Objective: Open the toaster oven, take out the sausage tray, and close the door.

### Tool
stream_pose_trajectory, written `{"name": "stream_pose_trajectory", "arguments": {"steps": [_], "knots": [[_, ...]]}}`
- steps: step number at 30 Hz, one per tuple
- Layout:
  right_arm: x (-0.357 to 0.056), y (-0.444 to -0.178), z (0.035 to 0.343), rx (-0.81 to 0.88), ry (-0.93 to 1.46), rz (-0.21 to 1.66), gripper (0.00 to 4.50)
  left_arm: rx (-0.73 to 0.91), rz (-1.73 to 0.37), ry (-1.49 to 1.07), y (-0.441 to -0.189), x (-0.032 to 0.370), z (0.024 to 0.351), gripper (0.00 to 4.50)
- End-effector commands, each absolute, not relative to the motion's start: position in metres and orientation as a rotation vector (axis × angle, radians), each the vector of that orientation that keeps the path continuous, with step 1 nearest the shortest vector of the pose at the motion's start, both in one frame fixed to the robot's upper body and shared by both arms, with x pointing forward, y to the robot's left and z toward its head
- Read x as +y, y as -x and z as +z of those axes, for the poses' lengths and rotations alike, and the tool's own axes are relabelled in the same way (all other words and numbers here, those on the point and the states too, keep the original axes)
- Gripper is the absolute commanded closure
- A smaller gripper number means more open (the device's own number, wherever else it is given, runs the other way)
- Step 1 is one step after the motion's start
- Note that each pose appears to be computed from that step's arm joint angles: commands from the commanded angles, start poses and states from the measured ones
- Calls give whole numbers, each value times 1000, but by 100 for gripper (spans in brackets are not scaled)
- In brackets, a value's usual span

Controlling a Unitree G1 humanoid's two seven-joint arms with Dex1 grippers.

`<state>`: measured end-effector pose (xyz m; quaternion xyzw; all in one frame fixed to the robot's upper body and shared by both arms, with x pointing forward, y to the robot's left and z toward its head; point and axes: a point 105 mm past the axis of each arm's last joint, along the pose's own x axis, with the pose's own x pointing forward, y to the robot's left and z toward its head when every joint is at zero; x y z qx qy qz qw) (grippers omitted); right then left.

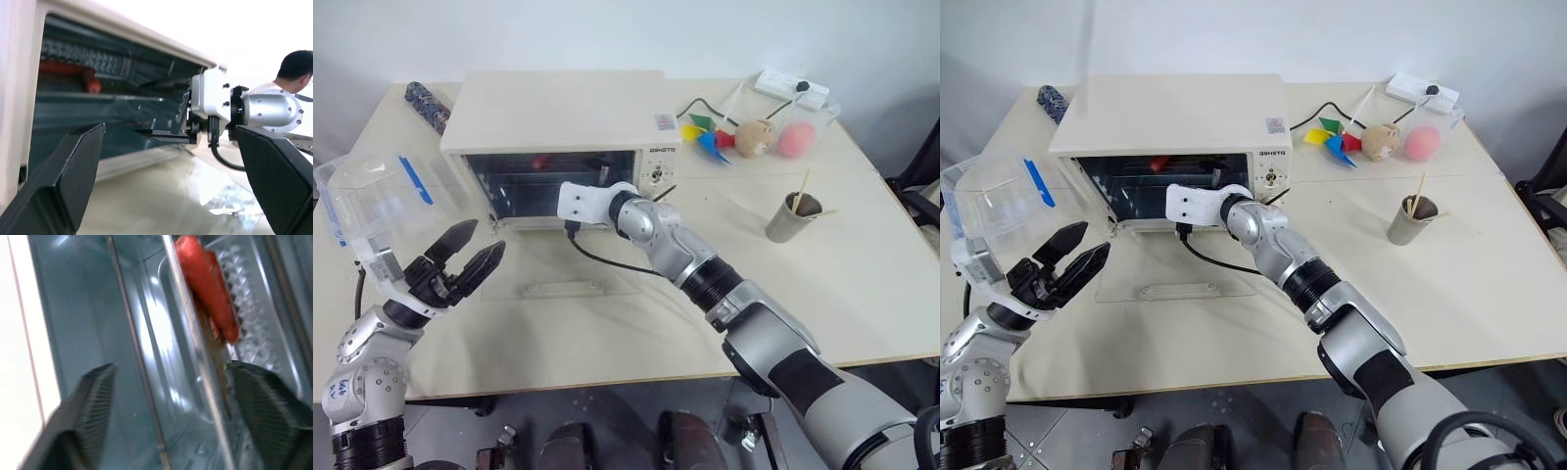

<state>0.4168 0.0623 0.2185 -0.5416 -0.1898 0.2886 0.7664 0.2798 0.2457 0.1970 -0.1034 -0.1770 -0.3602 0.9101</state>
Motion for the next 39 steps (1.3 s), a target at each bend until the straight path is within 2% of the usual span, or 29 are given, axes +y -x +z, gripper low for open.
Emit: {"name": "stream_pose_trajectory", "arguments": {"steps": [1, 4, 8, 22, 39], "knots": [[69, -413, 236, -487, 1178, 606, 214, -412, -732, 197, -279, 250, 209, 0], [69, -412, 237, -506, 1192, 597, 327, -406, -736, 192, -281, 252, 210, 0], [71, -408, 241, -561, 1212, 592, 446, -386, -740, 185, -286, 254, 210, 0], [77, -388, 236, -606, 1206, 637, 446, -368, -761, 149, -320, 253, 231, 0], [66, -362, 232, -671, 1247, 629, 446, -362, -810, 137, -339, 253, 239, 0]]}}
